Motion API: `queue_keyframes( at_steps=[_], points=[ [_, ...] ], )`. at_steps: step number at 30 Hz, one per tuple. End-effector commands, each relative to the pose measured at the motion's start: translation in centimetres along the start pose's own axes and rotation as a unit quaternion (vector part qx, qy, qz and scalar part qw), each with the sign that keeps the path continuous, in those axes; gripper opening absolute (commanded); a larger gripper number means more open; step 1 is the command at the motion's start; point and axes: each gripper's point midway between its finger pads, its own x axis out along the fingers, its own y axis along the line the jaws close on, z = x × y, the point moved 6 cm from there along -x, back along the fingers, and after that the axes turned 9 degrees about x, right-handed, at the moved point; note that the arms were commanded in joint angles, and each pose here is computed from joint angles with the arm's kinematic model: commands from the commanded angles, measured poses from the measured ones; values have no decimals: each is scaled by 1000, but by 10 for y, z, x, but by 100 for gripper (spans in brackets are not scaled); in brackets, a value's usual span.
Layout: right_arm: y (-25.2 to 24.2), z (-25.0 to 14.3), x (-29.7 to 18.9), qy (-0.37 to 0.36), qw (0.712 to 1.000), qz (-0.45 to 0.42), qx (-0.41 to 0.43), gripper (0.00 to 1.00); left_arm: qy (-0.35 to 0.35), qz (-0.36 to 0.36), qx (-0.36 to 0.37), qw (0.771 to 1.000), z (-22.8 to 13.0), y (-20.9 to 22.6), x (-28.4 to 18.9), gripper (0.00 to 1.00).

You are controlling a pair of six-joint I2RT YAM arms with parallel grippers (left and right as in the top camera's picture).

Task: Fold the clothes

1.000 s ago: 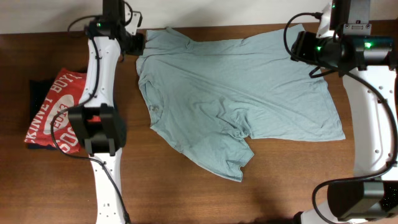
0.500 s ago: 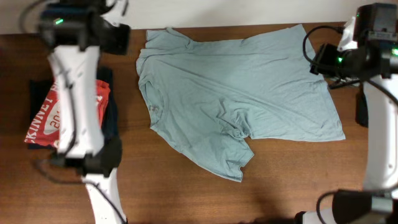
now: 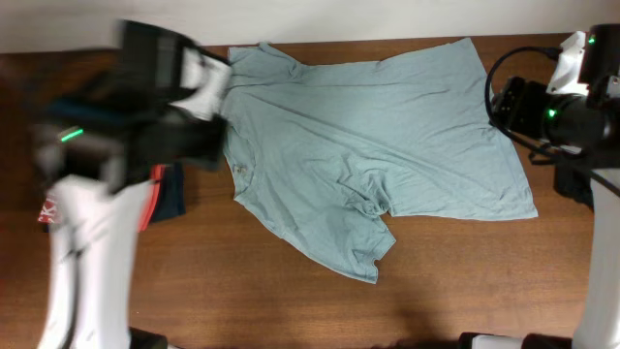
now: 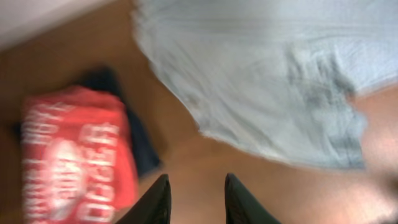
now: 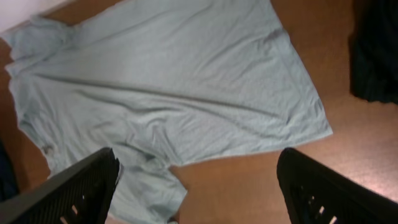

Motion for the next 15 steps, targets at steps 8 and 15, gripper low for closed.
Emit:
queue_keyframes(
  at_steps=[8, 15],
  points=[
    [-3, 3, 47, 59, 998, -22, 2, 85, 117, -179, 63, 975, -56, -124, 213, 41],
    [-4, 3, 53, 67, 997, -26, 3, 85, 167, -196, 36, 966, -96, -142, 262, 41]
  ],
)
